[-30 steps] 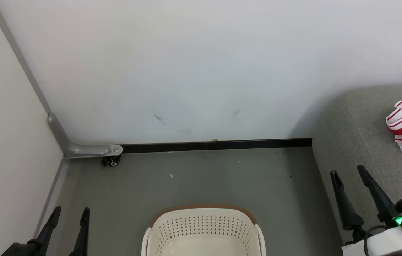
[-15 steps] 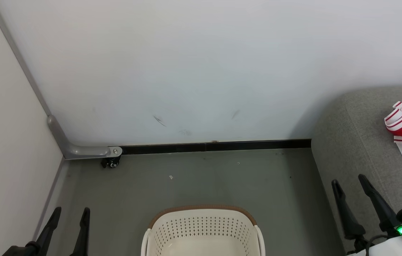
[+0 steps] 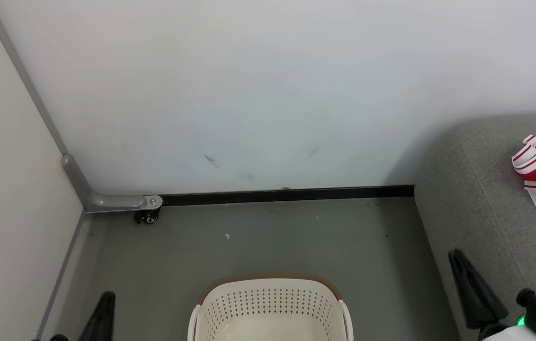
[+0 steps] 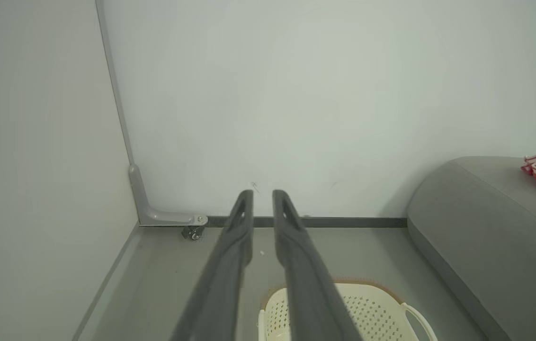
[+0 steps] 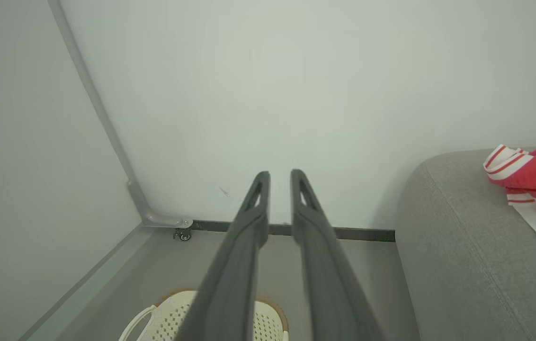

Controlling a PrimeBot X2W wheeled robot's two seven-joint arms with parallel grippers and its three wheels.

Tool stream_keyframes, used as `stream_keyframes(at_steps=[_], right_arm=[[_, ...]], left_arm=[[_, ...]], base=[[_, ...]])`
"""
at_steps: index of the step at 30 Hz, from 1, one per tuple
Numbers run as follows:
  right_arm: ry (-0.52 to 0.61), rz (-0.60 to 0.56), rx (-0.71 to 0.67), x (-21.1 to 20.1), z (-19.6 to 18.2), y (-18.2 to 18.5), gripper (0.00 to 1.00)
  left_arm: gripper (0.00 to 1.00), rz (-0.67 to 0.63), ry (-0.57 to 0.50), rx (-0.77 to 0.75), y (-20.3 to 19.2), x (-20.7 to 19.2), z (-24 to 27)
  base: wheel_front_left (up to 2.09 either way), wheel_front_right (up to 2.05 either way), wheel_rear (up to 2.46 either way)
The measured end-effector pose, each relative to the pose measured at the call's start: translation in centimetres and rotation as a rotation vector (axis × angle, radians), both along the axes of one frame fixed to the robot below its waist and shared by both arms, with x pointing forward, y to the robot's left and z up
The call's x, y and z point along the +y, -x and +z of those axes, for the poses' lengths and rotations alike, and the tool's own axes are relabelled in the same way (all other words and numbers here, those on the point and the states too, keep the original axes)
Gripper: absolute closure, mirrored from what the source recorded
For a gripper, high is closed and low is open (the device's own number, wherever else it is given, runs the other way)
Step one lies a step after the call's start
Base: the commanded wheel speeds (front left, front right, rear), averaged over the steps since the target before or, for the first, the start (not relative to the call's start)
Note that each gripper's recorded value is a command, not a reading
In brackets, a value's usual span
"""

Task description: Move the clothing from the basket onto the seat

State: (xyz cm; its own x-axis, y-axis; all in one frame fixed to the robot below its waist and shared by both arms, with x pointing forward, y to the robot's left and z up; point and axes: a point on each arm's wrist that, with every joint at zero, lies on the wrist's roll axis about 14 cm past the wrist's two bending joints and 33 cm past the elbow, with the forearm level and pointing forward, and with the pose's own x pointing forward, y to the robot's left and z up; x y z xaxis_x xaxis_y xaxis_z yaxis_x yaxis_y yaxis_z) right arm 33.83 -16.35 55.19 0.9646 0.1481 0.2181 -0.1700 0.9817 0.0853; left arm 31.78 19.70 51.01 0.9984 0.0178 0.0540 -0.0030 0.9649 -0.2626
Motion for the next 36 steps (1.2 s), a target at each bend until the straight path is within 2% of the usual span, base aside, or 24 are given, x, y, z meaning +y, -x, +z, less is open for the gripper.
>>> stream_keyframes(at_steps=[3, 8, 20, 36], right_arm=[[-0.014, 0.001, 0.052, 0.4, -1.7, 0.4, 1.00], [-0.058, 0.006, 0.067, 0.5, -2.0, 0.6, 1.00], [-0.260, -0.013, 0.113, -0.2, -2.6, 0.5, 1.00], [-0.476, -0.042, 0.193, -1.4, -4.1, -0.2, 1.00]], left_arm=[[1.00, -0.004, 0.029, 0.041, 0.4, -0.9, -1.4], [1.00, 0.004, 0.076, 0.064, 0.5, -0.9, -1.9], [1.00, 0.021, 0.242, 0.113, 0.2, -0.7, -2.8], [1.00, 0.035, 0.424, 0.157, -0.8, -0.4, -3.6]], base=[[0.00, 0.00, 0.00], [0.00, 0.00, 0.00], [0.00, 0.00, 0.00], [0.00, 0.00, 0.00]])
